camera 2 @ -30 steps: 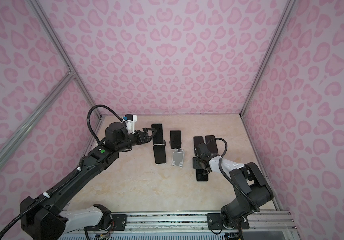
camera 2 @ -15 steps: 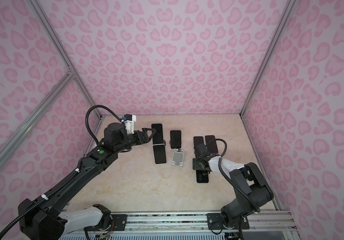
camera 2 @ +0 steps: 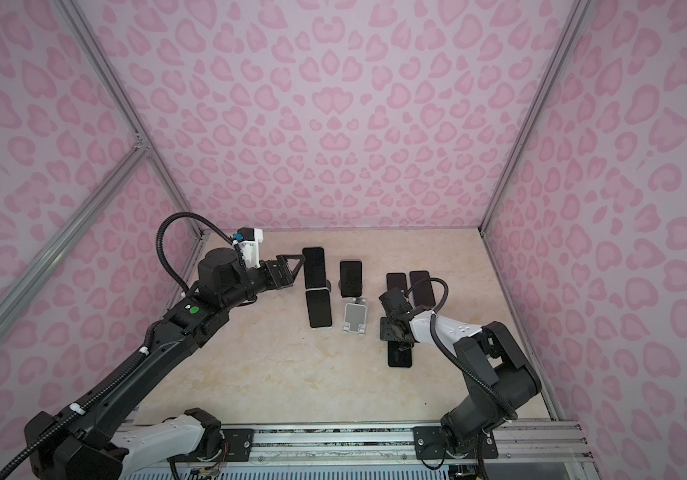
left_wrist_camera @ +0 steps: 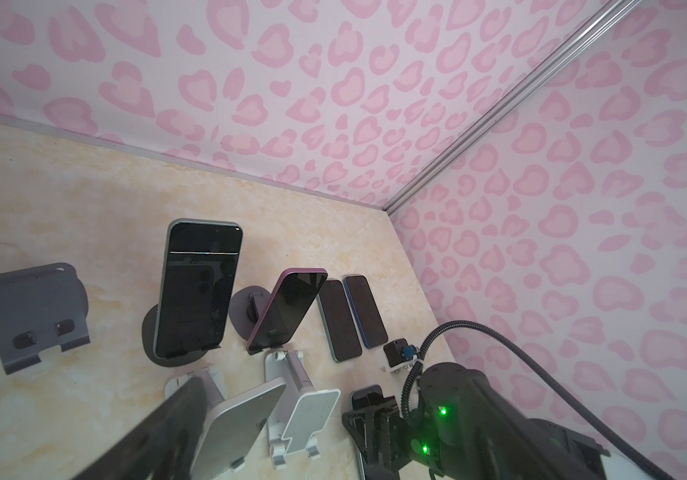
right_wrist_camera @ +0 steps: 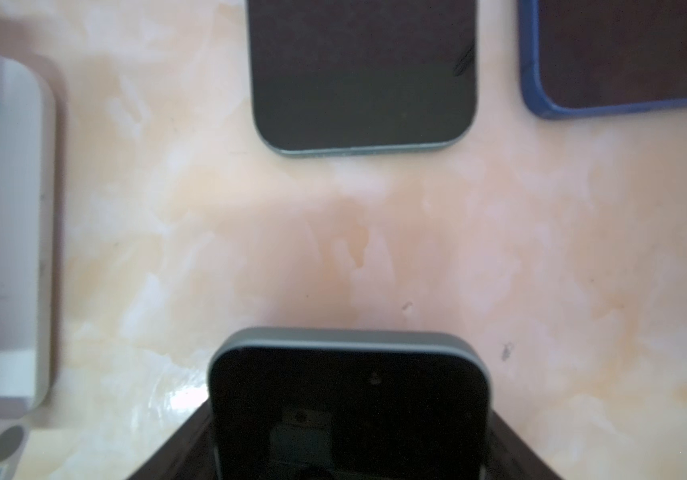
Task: Remove the phone from the phone stand
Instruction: 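Lower the teal-edged phone flat onto the table nearer the robot than the flat phones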
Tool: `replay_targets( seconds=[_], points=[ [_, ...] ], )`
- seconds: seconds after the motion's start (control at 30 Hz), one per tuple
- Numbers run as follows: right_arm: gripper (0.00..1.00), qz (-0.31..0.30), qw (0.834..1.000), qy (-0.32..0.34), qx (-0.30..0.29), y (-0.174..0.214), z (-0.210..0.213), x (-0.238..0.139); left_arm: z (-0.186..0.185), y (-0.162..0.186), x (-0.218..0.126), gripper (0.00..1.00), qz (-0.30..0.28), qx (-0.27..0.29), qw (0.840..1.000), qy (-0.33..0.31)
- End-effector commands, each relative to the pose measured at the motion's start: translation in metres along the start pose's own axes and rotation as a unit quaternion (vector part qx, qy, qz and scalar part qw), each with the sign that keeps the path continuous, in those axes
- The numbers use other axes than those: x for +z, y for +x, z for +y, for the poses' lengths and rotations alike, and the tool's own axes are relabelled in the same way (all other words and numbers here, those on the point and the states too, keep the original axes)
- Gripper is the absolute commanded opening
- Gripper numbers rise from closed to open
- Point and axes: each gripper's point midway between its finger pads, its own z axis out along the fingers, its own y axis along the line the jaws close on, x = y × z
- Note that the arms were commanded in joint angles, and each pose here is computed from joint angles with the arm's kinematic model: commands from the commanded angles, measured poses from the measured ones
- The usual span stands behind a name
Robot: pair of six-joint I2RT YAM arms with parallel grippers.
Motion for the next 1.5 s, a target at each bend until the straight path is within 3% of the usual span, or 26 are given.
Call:
replay_targets(
  seconds=[0.0,0.23,0.93,1.47],
  points=[
    [0.78,0.092,0.995,0.042,-0.024,0.047,-0.018,0.003,-0.005,-0.009,-0.003,0.98,-0.02,0.003,1.0,0.009],
    [0.79,0.097,0.993,0.051,-0.036,0.048,-0.02,0.003,-0.005,-0.009,-0.004,0.98,-0.023,0.004,1.0,0.007],
    [0.67,0.096,0.994,0.037,-0.044,0.023,-0.024,0.014,0.003,-0.006,0.002,0.98,-0.018,0.005,1.0,-0.008],
    [0.69,0.097,0.994,0.033,-0.03,0.009,-0.025,0.019,0.003,-0.003,0.006,0.98,-0.011,0.006,1.0,-0.006]
  ],
)
